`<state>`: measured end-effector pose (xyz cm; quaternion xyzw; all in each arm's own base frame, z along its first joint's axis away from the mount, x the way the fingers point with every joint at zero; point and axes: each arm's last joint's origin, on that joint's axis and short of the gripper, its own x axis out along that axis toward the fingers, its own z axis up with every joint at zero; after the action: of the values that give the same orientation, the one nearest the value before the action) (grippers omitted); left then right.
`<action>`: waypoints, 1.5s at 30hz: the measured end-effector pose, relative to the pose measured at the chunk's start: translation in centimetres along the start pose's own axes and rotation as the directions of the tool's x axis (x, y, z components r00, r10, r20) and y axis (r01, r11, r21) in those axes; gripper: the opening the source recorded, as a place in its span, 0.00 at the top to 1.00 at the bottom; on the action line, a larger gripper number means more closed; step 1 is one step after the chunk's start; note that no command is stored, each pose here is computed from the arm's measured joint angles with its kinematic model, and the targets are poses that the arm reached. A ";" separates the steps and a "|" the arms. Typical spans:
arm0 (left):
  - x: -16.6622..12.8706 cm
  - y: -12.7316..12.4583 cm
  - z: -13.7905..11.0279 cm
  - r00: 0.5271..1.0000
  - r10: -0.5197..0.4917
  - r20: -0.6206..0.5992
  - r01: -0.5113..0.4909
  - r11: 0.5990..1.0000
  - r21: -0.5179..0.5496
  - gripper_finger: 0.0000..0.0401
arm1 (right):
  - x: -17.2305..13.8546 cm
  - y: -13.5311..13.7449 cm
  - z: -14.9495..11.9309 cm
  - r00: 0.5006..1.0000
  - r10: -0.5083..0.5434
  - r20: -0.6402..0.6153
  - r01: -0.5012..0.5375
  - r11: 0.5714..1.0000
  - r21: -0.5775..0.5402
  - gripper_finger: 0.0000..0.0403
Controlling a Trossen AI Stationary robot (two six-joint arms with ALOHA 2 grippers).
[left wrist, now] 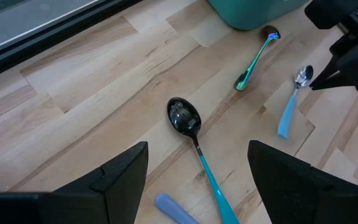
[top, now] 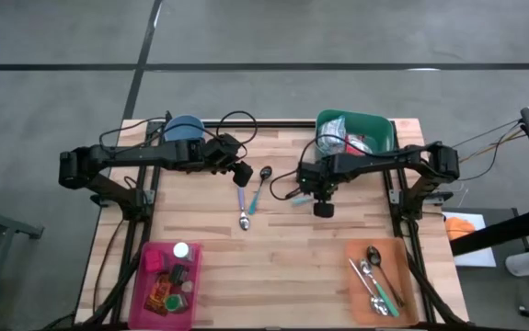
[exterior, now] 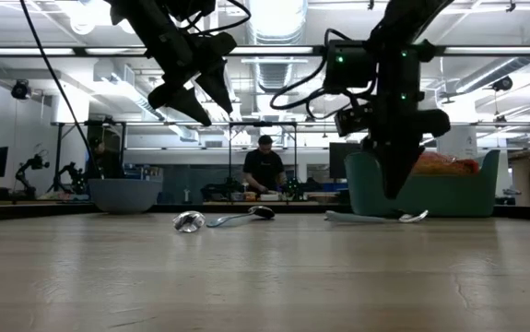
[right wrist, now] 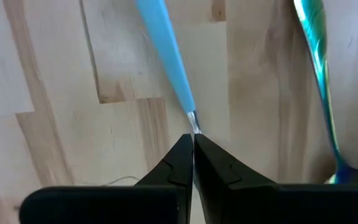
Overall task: Pick & Place Food Item
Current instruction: Put the light blue spoon into the orange bin
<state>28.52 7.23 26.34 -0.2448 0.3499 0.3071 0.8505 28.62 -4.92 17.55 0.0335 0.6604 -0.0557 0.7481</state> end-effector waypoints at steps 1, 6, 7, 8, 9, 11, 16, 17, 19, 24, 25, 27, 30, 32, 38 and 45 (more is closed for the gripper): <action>0.0 0.0 0.0 1.000 0.000 0.000 0.000 1.000 -0.001 0.30 | 0.2 0.0 -0.1 1.000 0.000 -0.002 0.000 1.000 0.006 0.97; 0.0 0.0 0.0 1.000 0.000 0.000 0.000 1.000 0.000 0.30 | 0.5 0.0 -0.2 1.000 0.000 0.007 0.000 1.000 0.011 0.95; 0.0 0.0 0.0 1.000 0.000 0.000 0.000 1.000 0.000 0.30 | 0.5 0.0 -0.2 1.000 -0.001 0.012 0.001 1.000 0.013 0.94; 0.0 0.0 0.0 1.000 0.000 0.000 0.000 1.000 0.000 0.30 | 0.5 0.0 -0.1 1.000 -0.001 0.020 0.001 1.000 0.020 0.92; 0.0 0.0 0.0 1.000 0.000 0.000 0.000 1.000 0.000 0.30 | 0.5 0.0 -0.1 1.000 -0.001 0.025 0.001 1.000 0.024 0.90; 0.0 0.0 0.0 1.000 0.000 0.000 0.000 1.000 0.000 0.30 | 0.5 0.0 -0.1 1.000 -0.002 0.026 0.001 1.000 0.027 0.85; 0.0 0.0 0.0 1.000 0.000 0.000 0.000 1.000 0.000 0.30 | 0.5 0.0 0.1 0.999 -0.009 0.043 0.008 1.000 0.028 0.74; 0.0 0.0 0.0 1.000 0.000 0.000 0.000 1.000 0.000 0.30 | 0.5 0.0 0.2 0.999 -0.010 0.050 0.008 0.999 0.033 0.72; 0.0 0.0 0.0 1.000 0.000 0.000 0.000 1.000 -0.001 0.30 | 0.5 0.0 0.3 0.998 -0.010 0.061 0.008 0.999 0.042 0.69; 0.0 0.0 0.0 1.000 0.000 0.000 0.000 1.000 0.000 0.30 | 0.5 0.0 0.5 0.997 -0.011 0.081 0.007 0.999 0.045 0.64; 0.0 0.0 0.0 1.000 0.000 0.000 0.000 1.000 0.000 0.30 | 0.5 0.0 0.5 0.996 -0.011 0.085 0.007 0.999 0.046 0.63; 0.0 0.0 0.0 1.000 0.000 0.000 0.000 1.000 0.000 0.30 | 0.5 0.0 0.6 0.995 -0.012 0.095 0.007 0.999 0.046 0.62; 0.0 0.0 0.0 1.000 0.000 0.000 0.000 1.000 0.000 0.30 | 0.4 0.0 0.7 0.994 -0.011 0.106 0.006 0.999 0.046 0.59; 0.0 0.0 0.0 1.000 0.000 0.000 0.000 1.000 0.000 0.30 | 0.4 0.0 0.8 0.993 -0.002 0.121 -0.004 0.999 0.045 0.58; 0.0 0.0 0.0 1.000 0.000 0.000 0.000 1.000 0.000 0.30 | 0.3 0.4 1.7 0.977 0.045 0.209 -0.051 0.998 0.023 0.55; 0.0 0.0 0.0 1.000 0.000 0.000 0.000 1.000 0.000 0.30 | 0.0 1.0 2.8 0.946 0.052 0.319 -0.036 0.998 -0.056 0.55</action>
<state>28.52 7.23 26.34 -0.2449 0.3500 0.3072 0.8504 31.49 -4.23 17.91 0.0203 0.5303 -0.0274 0.8471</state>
